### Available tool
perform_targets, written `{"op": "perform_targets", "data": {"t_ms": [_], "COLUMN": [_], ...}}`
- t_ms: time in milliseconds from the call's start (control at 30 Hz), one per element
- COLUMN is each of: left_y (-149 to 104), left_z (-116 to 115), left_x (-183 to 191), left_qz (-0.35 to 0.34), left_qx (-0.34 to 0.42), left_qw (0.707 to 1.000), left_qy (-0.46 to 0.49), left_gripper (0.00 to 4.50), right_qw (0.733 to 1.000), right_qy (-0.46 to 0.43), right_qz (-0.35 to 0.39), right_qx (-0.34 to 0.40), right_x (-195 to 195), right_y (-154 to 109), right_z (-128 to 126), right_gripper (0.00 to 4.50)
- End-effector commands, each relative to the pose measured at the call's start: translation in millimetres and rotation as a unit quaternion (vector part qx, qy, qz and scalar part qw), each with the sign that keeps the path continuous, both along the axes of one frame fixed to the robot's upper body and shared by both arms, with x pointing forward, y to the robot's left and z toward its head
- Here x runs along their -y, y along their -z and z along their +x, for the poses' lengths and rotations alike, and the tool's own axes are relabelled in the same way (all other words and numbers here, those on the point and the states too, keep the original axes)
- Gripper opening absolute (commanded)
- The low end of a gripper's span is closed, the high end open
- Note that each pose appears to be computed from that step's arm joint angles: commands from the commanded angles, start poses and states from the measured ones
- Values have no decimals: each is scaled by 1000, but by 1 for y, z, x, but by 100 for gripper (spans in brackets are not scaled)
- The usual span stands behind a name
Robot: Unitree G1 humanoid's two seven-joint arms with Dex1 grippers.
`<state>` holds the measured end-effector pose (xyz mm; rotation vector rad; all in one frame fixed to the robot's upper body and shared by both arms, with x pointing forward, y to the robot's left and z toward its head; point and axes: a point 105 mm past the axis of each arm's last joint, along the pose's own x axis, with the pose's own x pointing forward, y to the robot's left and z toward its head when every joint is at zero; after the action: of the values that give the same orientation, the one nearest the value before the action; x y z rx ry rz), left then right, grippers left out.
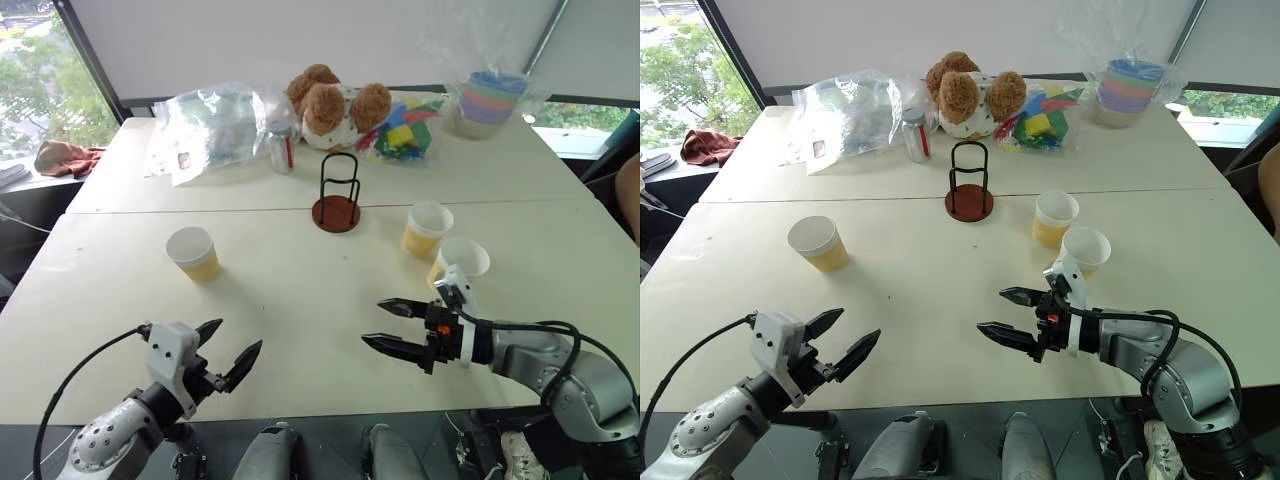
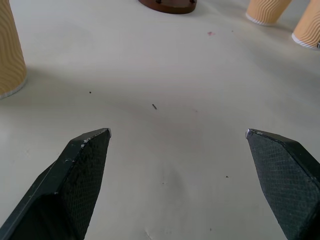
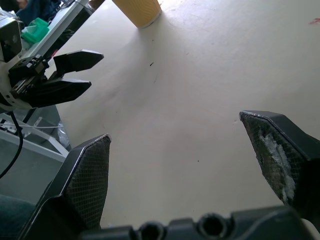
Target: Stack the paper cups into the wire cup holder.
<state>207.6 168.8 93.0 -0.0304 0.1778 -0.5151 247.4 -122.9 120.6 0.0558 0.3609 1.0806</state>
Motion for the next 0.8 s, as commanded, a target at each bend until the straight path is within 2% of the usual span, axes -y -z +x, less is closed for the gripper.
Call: {"op": "perform_targets", "data": {"t_ms": [33, 233, 267, 333, 400, 467, 567, 633, 700, 800], "left_y": [-17, -59, -67, -97, -118, -132, -146, -156, -164, -165], "left_z": [1, 10, 12, 15, 15, 13, 12, 11, 16, 22], "left_x": [8, 17, 16, 10, 7, 2, -3, -8, -18, -31], "left_qz": [-9, -27, -21, 1, 12, 23, 26, 23, 29, 36], "left_qx": [23, 31, 31, 33, 27, 17, 7, 7, 14, 17], "left_qw": [1000, 994, 993, 985, 980, 975, 973, 971, 974, 978], "left_qy": [17, 100, 114, 167, 199, 220, 231, 237, 225, 203], "left_gripper": [447, 447, 447, 447, 447, 447, 447, 447, 447, 447], "right_qw": [999, 995, 993, 986, 980, 977, 974, 969, 963, 955], "right_qy": [-22, -65, -70, -92, -95, -73, -46, -24, -15, -26], "right_qz": [22, 46, 54, 82, 98, 93, 63, 29, -20, -70], "right_qx": [29, 66, 72, 112, 142, 176, 212, 243, 269, 288], "right_x": [-8, -23, -25, -32, -36, -37, -39, -40, -46, -54], "right_y": [-25, -79, -91, -134, -161, -176, -182, -178, -167, -150], "right_z": [1, 9, 11, 15, 19, 34, 56, 81, 112, 139], "right_gripper": [450, 450, 450, 450, 450, 450, 450, 450, 450, 450]}}
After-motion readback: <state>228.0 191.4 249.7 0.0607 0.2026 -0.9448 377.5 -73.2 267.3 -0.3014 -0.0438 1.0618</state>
